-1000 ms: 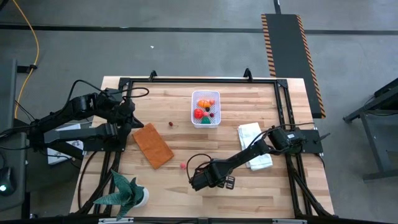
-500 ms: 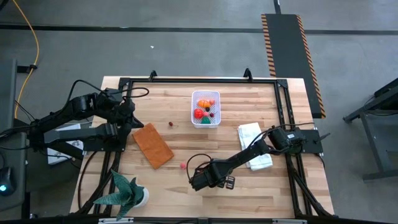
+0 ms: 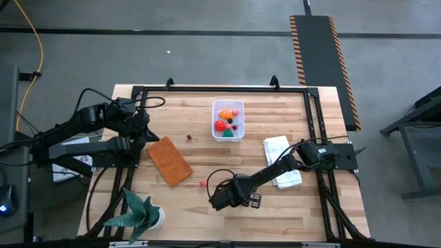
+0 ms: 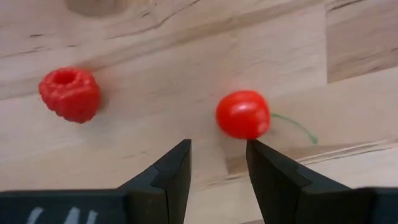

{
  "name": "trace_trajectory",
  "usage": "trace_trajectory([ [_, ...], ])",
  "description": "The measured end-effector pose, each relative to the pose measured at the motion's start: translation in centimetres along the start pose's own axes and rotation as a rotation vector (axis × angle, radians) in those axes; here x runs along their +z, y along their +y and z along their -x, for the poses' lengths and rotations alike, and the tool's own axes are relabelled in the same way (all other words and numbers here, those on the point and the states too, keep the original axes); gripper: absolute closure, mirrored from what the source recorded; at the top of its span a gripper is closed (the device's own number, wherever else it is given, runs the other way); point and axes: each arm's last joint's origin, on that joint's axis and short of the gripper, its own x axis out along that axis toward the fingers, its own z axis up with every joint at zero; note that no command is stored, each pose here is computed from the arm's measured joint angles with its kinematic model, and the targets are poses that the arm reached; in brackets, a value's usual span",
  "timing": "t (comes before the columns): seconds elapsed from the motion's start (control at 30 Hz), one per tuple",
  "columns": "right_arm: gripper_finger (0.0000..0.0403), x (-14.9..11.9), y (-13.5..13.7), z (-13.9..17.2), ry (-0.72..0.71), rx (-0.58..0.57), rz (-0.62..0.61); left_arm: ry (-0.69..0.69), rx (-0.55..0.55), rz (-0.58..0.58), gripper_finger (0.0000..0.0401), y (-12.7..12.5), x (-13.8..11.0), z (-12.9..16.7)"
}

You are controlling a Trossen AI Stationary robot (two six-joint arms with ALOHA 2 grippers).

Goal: Pick and placing Produce into tupperware
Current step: Put the red cherry into the white bin

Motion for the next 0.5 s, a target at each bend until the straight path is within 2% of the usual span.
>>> trace_trajectory([
  [0.5, 0.0259, 0.16, -0.06, 0.02, -0.024, -0.001, -0.009, 0.0, 0.0, 0.0, 0.04, 0.0, 0.0, -0.01],
])
